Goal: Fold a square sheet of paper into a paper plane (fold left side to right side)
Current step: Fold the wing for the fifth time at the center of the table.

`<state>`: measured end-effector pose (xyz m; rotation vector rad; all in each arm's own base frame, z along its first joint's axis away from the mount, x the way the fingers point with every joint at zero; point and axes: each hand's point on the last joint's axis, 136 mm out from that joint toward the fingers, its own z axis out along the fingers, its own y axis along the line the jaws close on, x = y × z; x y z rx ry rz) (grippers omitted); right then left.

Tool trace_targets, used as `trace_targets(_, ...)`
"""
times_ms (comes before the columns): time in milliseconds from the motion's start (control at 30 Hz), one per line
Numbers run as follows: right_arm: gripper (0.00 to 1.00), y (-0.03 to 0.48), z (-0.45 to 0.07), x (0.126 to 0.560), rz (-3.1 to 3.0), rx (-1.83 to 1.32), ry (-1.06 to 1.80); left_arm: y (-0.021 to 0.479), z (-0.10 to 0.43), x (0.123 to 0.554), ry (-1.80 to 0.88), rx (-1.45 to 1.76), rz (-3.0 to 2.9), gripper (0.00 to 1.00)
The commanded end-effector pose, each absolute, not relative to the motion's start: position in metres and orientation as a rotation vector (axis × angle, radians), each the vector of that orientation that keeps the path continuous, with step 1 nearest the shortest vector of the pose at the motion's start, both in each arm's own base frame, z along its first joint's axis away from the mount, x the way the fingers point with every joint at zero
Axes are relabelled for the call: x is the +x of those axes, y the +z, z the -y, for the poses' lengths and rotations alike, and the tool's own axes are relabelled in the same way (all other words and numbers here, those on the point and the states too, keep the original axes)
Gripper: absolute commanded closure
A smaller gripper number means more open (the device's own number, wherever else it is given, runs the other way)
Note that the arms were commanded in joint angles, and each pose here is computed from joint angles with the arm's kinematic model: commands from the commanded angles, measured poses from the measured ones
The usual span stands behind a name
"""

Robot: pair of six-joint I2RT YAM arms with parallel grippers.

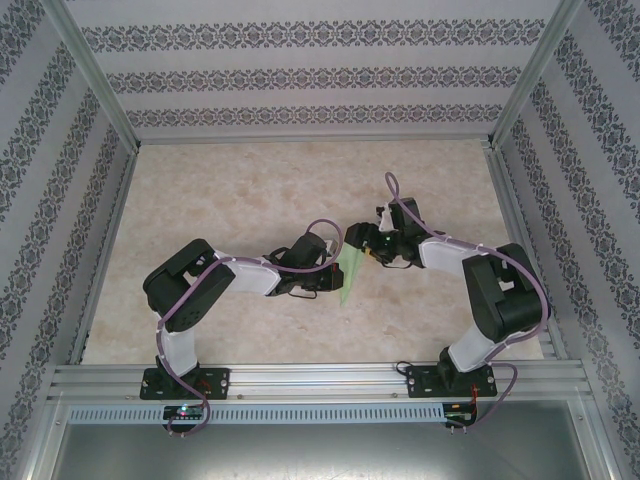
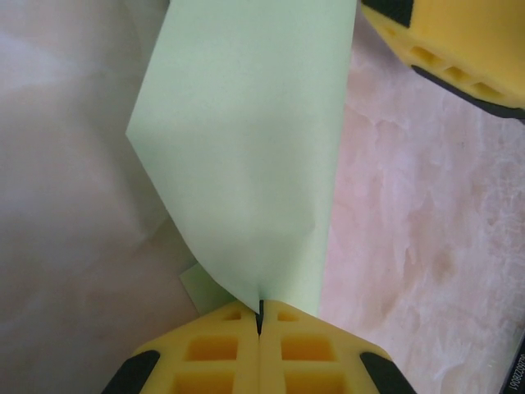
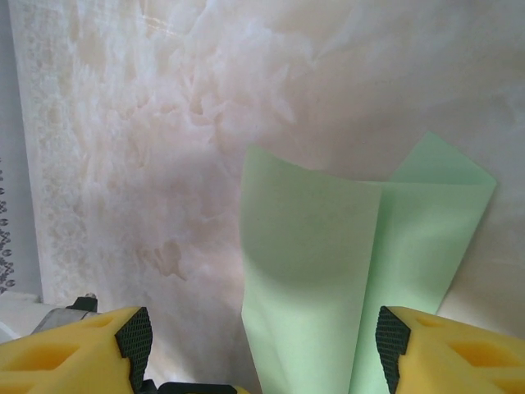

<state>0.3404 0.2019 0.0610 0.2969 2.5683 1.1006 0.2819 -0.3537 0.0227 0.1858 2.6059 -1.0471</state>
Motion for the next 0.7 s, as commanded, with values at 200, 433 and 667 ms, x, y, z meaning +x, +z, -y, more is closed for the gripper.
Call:
trace_targets(200, 0.26, 0.037, -0.209, 0.337, -2.63, 0.309, 1.131, 0.042, 0.358, 0.287, -1.096, 0.217, -2.55, 1.0)
trace_targets(433, 0.26, 0.026, -0.208, 0.333, -2.671, 0.331, 1.118, 0.05, 0.362, 0.287, -1.117, 0.238, -2.528, 1.0)
trace_targets(667, 0.26, 0.023, -0.208, 0.331, -2.68, 0.334, 1.118, 0.049, 0.364, 0.287, -1.119, 0.246, -2.531, 1.0)
